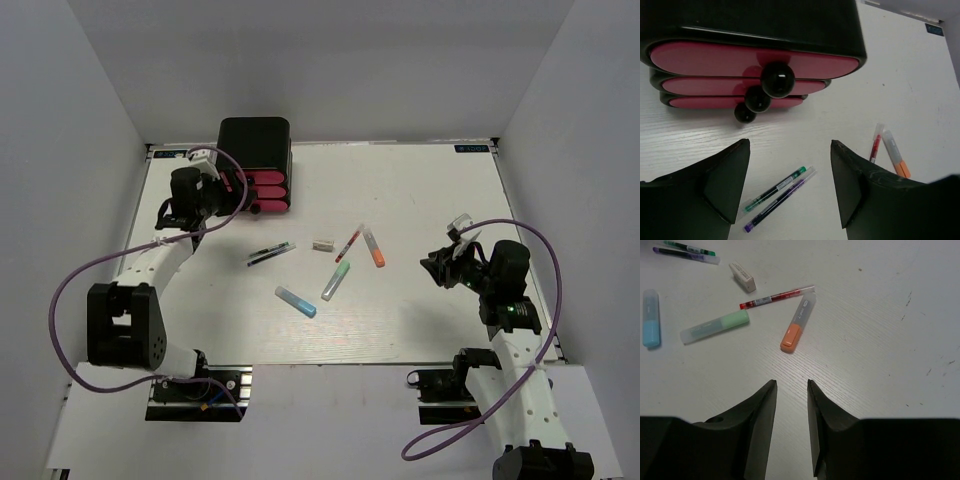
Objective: Sort the stationery into containers
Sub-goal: Open the drawer in the storage box.
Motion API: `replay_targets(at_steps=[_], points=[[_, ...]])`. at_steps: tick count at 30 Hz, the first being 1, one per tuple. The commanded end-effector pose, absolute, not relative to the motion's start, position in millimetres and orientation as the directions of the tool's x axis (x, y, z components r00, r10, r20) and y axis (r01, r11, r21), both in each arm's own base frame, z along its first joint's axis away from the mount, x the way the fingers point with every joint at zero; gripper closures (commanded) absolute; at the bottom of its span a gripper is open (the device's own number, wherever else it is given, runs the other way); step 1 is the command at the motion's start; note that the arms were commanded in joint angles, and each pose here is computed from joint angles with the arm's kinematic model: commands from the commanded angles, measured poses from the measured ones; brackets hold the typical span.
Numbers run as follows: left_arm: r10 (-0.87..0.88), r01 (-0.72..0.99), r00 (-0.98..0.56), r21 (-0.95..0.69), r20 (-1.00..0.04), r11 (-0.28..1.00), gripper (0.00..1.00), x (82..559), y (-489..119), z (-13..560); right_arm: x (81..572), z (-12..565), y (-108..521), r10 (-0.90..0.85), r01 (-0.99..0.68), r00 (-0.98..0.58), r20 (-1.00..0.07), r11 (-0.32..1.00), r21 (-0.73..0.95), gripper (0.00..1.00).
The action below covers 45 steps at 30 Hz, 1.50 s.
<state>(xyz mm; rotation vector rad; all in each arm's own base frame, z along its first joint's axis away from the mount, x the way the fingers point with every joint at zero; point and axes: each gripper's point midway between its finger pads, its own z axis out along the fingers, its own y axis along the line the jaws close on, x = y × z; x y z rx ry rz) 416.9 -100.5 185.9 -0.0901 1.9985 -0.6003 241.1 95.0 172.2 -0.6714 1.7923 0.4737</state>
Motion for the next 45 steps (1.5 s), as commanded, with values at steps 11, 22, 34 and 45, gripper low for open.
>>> replay_targets(at_steps=[11, 22, 34, 45], points=[[-0.283, 0.158, -0.499, -0.407, -0.819, 0.899, 0.26, 454, -96, 184, 244, 182, 97, -0.197, -0.652, -0.19, -0.962, 0.758, -0.026, 0.62], [-0.302, 0.139, -0.499, -0.42, -0.812, 0.897, 0.31, 472, -97, 176, 244, 181, 97, -0.197, -0.654, -0.191, -0.962, 0.756, -0.025, 0.6], [-0.348, 0.147, -0.465, -0.459, -0.814, 0.876, 0.38, 483, -101, 188, 244, 181, 97, -0.196, -0.654, -0.191, -0.962, 0.756, -0.024, 0.6], [-0.373, 0.112, -0.467, -0.472, -0.802, 0.874, 0.37, 493, -102, 183, 243, 179, 97, -0.197, -0.655, -0.194, -0.961, 0.756, -0.023, 0.6]])
